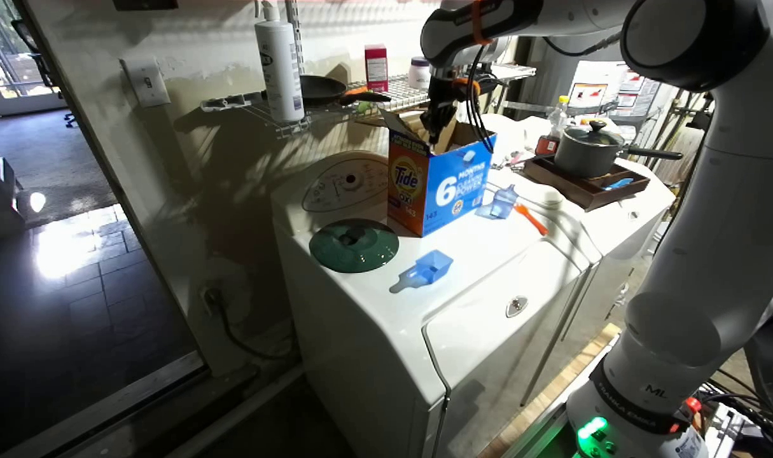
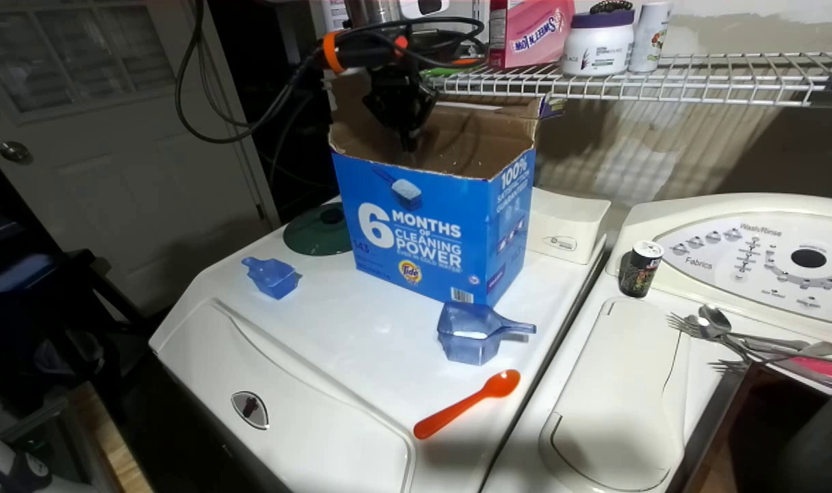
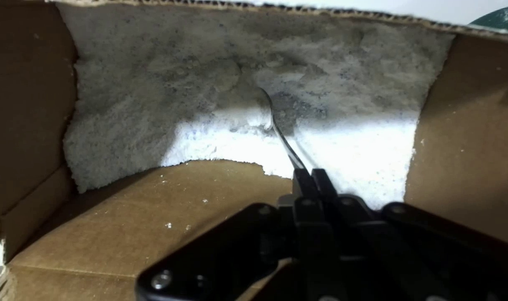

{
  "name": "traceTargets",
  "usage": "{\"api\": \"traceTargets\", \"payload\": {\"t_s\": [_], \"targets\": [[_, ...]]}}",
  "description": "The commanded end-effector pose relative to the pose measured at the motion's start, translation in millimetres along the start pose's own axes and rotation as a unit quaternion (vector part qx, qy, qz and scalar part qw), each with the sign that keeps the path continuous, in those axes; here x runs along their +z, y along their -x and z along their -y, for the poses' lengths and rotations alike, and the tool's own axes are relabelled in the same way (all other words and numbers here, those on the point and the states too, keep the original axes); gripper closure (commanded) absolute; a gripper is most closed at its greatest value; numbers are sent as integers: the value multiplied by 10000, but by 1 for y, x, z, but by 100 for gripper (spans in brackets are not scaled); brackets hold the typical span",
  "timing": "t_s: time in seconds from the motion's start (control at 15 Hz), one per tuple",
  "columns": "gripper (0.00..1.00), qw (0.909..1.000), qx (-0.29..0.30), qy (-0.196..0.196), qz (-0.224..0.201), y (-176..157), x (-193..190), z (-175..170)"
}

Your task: Use the silver spoon to place soap from the box in the blue measuring cup on the right.

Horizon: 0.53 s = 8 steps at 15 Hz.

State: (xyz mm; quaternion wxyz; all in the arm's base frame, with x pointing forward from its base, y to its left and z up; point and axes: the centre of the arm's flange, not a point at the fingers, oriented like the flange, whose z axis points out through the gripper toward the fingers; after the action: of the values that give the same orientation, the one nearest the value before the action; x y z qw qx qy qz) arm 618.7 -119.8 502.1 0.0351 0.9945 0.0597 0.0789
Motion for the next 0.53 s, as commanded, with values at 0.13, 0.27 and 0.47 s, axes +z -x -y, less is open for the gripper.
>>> {"api": "traceTargets", "payload": {"t_s": [0.13, 0.27, 0.47], "targets": [[99, 9992, 33, 402, -73, 9, -17, 10], [99, 9983, -23, 575, -53, 10, -20, 14], [99, 9967, -129, 799, -1, 9, -19, 22]]}}
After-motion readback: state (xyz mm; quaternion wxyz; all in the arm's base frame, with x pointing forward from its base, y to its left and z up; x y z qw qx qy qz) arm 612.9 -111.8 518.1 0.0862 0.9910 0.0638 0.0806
